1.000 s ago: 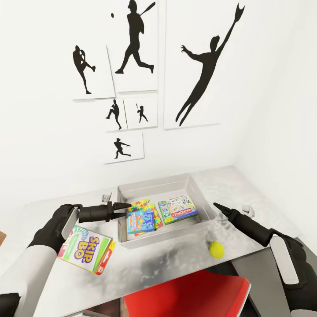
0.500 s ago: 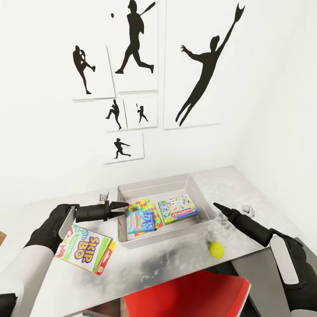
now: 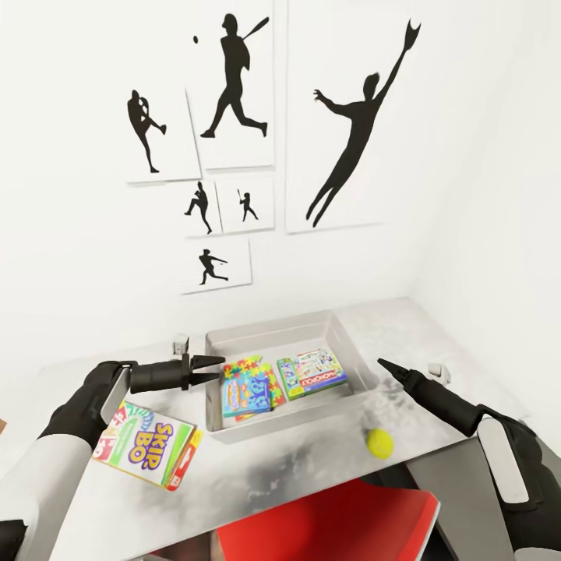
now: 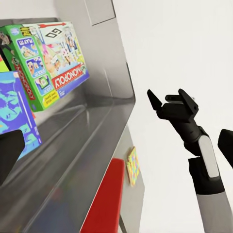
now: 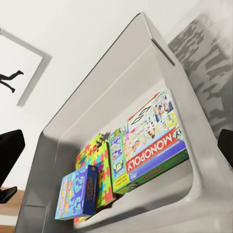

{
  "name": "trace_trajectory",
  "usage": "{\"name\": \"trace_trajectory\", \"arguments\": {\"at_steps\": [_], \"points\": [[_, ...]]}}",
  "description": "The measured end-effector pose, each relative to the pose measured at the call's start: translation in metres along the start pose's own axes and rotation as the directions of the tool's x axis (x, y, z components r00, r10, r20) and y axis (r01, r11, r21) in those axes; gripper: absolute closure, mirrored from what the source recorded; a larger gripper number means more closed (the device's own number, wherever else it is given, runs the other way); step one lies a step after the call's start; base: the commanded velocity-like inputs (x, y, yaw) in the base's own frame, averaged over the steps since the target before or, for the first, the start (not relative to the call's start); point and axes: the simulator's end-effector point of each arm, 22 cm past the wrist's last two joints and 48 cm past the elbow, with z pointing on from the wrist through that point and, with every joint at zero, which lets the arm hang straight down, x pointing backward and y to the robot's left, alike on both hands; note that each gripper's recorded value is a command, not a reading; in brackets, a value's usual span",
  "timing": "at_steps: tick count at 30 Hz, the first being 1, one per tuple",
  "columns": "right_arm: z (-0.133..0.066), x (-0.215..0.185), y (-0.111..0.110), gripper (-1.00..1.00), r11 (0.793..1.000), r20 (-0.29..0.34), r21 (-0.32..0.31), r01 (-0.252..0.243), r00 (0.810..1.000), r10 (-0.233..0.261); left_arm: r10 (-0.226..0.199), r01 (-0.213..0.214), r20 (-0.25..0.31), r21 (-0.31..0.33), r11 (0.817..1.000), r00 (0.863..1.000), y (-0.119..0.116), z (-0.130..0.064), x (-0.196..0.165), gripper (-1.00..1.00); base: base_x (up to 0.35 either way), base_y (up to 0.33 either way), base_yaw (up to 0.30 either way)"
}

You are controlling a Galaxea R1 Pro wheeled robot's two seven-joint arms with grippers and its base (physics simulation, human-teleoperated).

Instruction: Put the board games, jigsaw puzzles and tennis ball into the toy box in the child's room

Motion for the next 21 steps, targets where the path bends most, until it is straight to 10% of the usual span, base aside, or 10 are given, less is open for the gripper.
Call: {"name": "trace_trajectory", "arguments": {"at_steps": [21], "points": [[-0.005, -0.010, 0.014, -1.00, 1.000, 0.020, -0.018, 0.018, 1.000, -0.017, 0.032, -0.032, 0.016, -0.007, 0.999, 0.999, -0.013, -0.013, -0.008, -1.00, -0.018, 0.005, -0.067]]}}
